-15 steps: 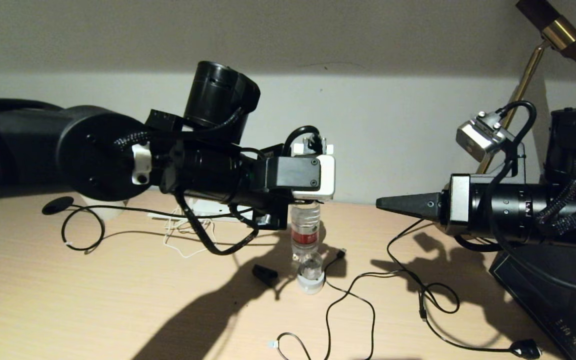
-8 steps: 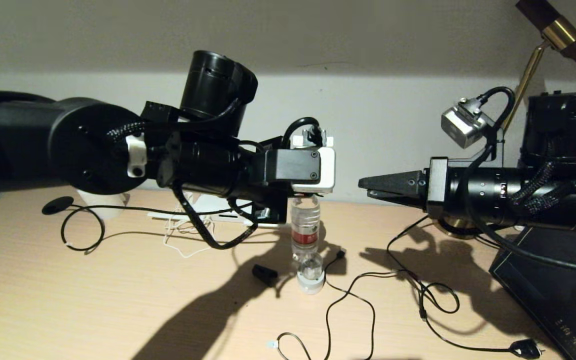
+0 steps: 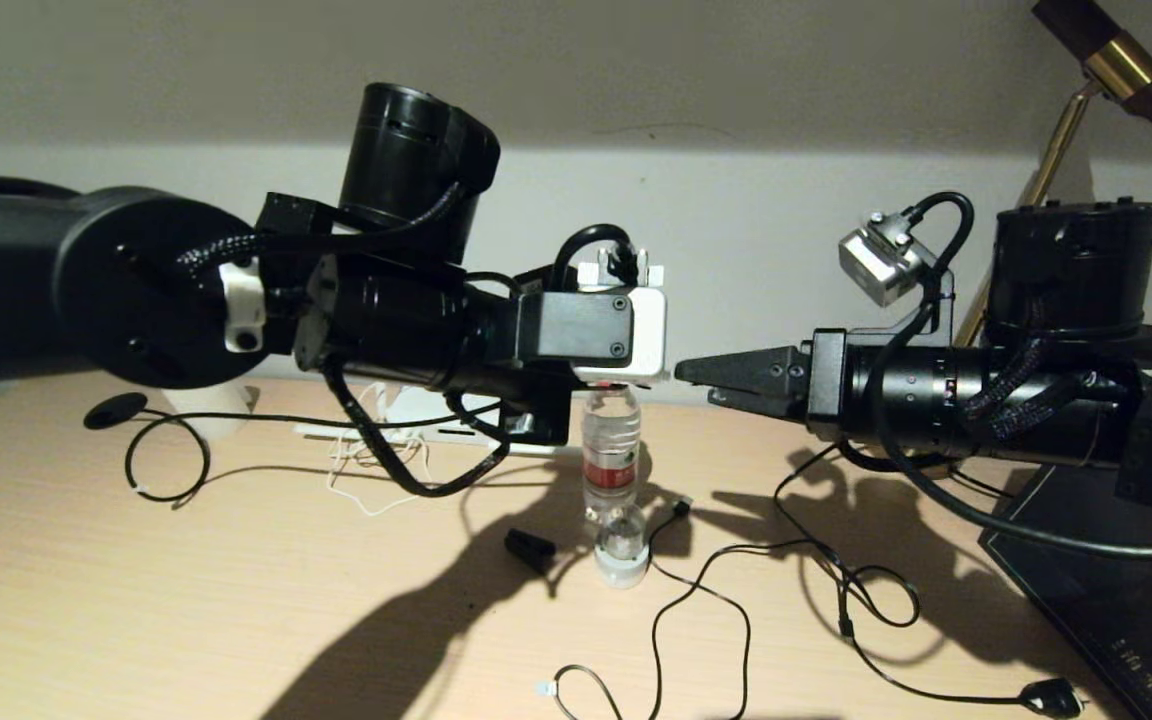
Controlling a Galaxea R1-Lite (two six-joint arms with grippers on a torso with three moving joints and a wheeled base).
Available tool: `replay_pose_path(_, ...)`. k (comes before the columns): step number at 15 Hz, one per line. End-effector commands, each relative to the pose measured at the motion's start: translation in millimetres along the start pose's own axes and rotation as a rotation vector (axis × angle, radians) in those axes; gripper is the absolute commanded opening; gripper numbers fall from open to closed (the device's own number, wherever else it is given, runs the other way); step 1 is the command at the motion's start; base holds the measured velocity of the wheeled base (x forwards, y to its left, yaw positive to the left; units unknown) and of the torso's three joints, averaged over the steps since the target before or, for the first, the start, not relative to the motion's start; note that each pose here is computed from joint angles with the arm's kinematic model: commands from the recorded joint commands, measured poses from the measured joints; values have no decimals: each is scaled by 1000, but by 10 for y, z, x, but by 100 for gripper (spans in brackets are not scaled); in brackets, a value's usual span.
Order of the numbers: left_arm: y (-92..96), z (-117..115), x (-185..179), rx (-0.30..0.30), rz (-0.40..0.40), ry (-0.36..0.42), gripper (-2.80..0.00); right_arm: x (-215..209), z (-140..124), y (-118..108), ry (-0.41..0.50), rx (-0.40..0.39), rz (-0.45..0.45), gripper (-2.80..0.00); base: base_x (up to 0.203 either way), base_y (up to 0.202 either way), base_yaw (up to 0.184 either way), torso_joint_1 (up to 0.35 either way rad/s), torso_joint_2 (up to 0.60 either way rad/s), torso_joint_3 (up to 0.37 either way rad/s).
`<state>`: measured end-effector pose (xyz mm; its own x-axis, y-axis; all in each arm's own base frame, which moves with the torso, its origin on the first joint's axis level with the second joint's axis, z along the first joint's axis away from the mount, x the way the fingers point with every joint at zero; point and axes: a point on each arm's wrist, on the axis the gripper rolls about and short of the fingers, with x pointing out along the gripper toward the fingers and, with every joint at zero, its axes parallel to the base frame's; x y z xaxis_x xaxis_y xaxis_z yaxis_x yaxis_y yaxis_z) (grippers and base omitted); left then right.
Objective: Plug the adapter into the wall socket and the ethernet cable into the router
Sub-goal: Hand it to the other hand
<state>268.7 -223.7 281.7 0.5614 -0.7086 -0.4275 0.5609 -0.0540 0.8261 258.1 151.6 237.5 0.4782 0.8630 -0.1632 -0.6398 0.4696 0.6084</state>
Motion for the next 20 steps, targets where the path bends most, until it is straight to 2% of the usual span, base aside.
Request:
replay_pose_path(1,-8,14,0,9,-4,-7,-280,34,1,9,-10,-11,23,0,0,0,0,0,0,0)
replay_pose_path(7,-22,44,16,13,-21,-57,-280,113,-49,-10,-7,-44,86,0,0,0,0,0,0,0)
replay_pose_path(16,-59,118,52,19,-33,-79,-280,174,-81,-29,2,-42,82,0,0,0,0,0,0,0)
replay_pose_path(17,-64,121,59,19,-35,-79,-280,178,-86,-23,3,-45,83,-280,0,0,0,0,0,0)
replay_pose_path(20,-64,127,60,18,-34,-81,-280,179,-83,-9,2,-47,88,-280,0,0,0,0,0,0)
